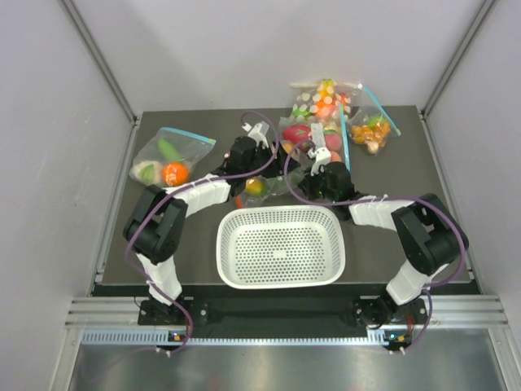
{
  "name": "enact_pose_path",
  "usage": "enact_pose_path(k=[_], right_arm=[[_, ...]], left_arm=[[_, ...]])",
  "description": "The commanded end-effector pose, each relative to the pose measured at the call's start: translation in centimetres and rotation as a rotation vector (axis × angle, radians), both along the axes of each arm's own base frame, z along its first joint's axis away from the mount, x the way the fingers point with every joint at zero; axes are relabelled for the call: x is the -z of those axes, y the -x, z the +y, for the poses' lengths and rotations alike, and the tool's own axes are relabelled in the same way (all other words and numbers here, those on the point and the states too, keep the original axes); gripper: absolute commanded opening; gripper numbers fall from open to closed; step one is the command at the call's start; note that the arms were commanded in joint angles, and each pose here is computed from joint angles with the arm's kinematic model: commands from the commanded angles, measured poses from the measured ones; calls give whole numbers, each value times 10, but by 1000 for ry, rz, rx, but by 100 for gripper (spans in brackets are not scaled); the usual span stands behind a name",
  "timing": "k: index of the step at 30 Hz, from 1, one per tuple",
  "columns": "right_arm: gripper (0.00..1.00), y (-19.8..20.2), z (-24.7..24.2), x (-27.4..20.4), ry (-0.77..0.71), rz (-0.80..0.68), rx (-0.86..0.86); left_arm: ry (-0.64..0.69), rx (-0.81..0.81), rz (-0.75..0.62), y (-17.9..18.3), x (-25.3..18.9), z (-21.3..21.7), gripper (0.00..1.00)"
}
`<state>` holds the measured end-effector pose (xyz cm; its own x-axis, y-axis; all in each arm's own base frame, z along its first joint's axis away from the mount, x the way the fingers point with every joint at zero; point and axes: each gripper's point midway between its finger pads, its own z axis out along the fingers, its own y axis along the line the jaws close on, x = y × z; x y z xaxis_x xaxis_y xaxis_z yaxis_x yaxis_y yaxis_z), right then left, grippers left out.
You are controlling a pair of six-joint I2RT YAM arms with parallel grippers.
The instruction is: Open the zip-top bag and remove the fake food
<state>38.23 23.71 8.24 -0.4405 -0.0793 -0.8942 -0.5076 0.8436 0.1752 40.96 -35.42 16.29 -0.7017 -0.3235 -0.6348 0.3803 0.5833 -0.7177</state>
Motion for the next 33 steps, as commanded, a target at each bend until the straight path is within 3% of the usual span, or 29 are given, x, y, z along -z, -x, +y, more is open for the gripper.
enact_pose_path(k=[1,5,10,19,22,27,33], right_arm=[[0,-15,4,-20,-63,-59,-6],[0,-25,-1,-23,-95,-24,32],[0,-38,-5,-25,-148,20,51],[0,-55,-12,-11,-216,116,45],[0,-54,-12,-9,-216,122,44],[0,-52,-16,-11,-209,117,54],[0,-47,-21,-19,-201,103,56]], left_arm=[[-30,-58,-82,1,-31,35,68],[-88,-203,-119,1,-41,95,75],[-193,-417,-67,12,-3,160,77],[-340,-626,39,22,46,216,77],[-311,-613,68,21,60,223,77],[-213,-428,82,19,66,188,77],[-162,-385,153,10,87,172,77]])
